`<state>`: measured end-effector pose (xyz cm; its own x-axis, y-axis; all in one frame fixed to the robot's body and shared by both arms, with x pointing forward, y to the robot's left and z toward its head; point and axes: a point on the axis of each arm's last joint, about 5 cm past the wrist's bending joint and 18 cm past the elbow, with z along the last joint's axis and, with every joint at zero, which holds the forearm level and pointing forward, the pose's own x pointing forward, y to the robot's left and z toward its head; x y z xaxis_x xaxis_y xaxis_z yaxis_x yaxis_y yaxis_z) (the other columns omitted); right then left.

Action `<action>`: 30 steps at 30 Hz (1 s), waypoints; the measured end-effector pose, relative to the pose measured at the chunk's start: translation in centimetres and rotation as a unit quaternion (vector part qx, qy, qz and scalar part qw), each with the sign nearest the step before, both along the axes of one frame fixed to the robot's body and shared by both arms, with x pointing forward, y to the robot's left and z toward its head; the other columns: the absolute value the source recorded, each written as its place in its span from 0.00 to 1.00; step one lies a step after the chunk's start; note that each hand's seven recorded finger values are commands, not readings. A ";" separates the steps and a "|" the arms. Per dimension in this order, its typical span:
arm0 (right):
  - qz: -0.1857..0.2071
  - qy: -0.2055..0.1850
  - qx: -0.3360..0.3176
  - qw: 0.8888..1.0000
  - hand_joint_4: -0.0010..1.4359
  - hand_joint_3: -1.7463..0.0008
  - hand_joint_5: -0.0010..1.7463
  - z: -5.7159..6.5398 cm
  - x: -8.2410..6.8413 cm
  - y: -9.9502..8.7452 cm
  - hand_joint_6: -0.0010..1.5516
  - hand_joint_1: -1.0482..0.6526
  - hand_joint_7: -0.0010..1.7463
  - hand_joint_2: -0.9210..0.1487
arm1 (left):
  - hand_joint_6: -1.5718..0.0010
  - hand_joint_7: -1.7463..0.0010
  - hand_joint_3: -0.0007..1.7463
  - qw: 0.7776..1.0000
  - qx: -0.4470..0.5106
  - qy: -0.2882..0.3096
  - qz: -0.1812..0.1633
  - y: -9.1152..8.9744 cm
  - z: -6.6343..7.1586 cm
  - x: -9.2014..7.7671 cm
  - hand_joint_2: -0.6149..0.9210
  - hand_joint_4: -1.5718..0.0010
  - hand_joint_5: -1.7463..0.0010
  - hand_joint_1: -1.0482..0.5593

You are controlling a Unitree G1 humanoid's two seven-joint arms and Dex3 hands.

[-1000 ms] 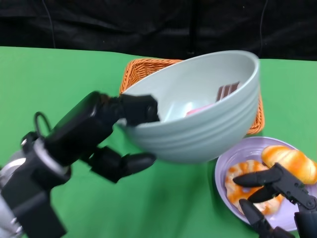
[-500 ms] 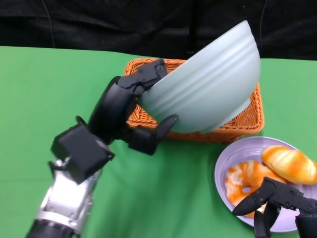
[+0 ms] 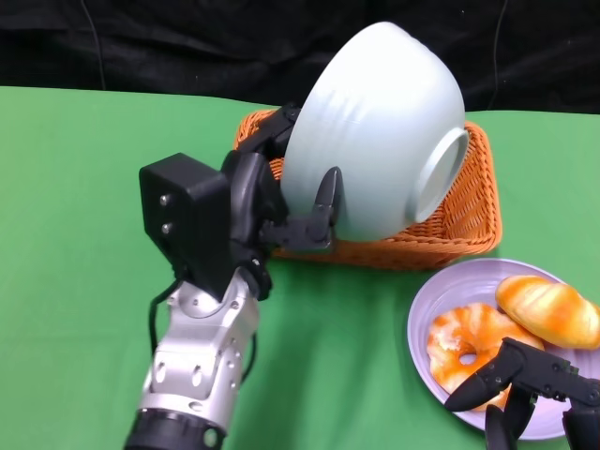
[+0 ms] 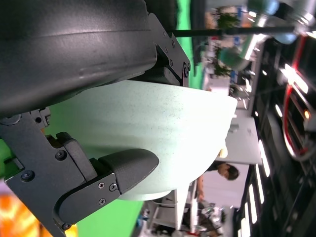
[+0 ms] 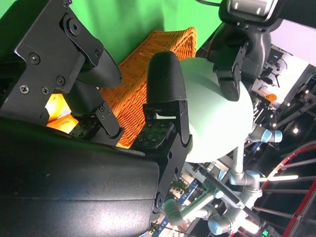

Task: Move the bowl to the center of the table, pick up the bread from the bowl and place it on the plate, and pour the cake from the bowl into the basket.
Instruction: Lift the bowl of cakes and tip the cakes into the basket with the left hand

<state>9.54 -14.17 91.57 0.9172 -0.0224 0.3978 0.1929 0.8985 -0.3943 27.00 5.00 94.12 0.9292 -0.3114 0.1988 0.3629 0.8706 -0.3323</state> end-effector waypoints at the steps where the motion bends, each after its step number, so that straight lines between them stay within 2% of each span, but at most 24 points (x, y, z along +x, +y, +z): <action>1: 0.000 0.000 0.000 1.000 0.70 0.05 1.00 0.0 0.0 0.0 0.60 0.72 0.71 0.75 | 0.45 0.00 0.95 1.000 -0.007 0.009 0.002 -0.2 0.0 0.0 0.54 0.35 0.00 0.53; 6: -0.003 0.002 0.000 1.000 0.69 0.06 1.00 -0.1 -0.1 0.1 0.59 0.71 0.71 0.75 | 0.43 0.00 0.99 0.993 -0.085 0.079 -0.002 -0.7 0.0 -0.1 0.56 0.34 0.00 0.54; 10: -0.005 0.002 0.000 1.000 0.68 0.06 1.00 -0.1 -0.2 0.1 0.60 0.71 0.71 0.75 | 0.44 0.00 0.99 0.982 -0.139 0.128 -0.002 -0.3 0.0 0.0 0.59 0.34 0.00 0.53; 15: -0.008 0.002 0.002 1.000 0.66 0.05 0.99 -0.2 -0.3 0.2 0.60 0.71 0.70 0.74 | 0.46 0.00 0.93 0.951 -0.239 0.196 -0.012 0.9 -0.4 0.1 0.64 0.34 0.00 0.53; 17: -0.008 0.003 0.002 1.000 0.66 0.05 0.99 -0.2 -0.3 0.2 0.61 0.71 0.70 0.74 | 0.46 0.00 0.92 0.940 -0.270 0.206 -0.018 1.2 -0.5 0.1 0.65 0.34 0.00 0.53; 19: -0.007 0.004 0.003 1.000 0.67 0.04 0.98 -0.2 -0.3 0.2 0.61 0.71 0.70 0.76 | 0.46 0.00 0.94 0.931 -0.296 0.212 -0.024 1.3 -0.6 0.1 0.60 0.33 0.00 0.52; 23: -0.006 0.009 0.005 1.000 0.68 0.04 0.98 -0.3 -0.5 0.3 0.61 0.71 0.70 0.75 | 0.46 0.00 0.96 0.914 -0.335 0.225 -0.035 1.4 -0.9 0.1 0.57 0.34 0.00 0.50; 30: -0.003 0.012 0.007 1.000 0.68 0.05 0.97 -0.3 -0.5 0.4 0.60 0.72 0.70 0.75 | 0.46 0.00 1.00 0.891 -0.383 0.229 -0.081 1.4 -2.0 0.1 0.54 0.33 0.00 0.48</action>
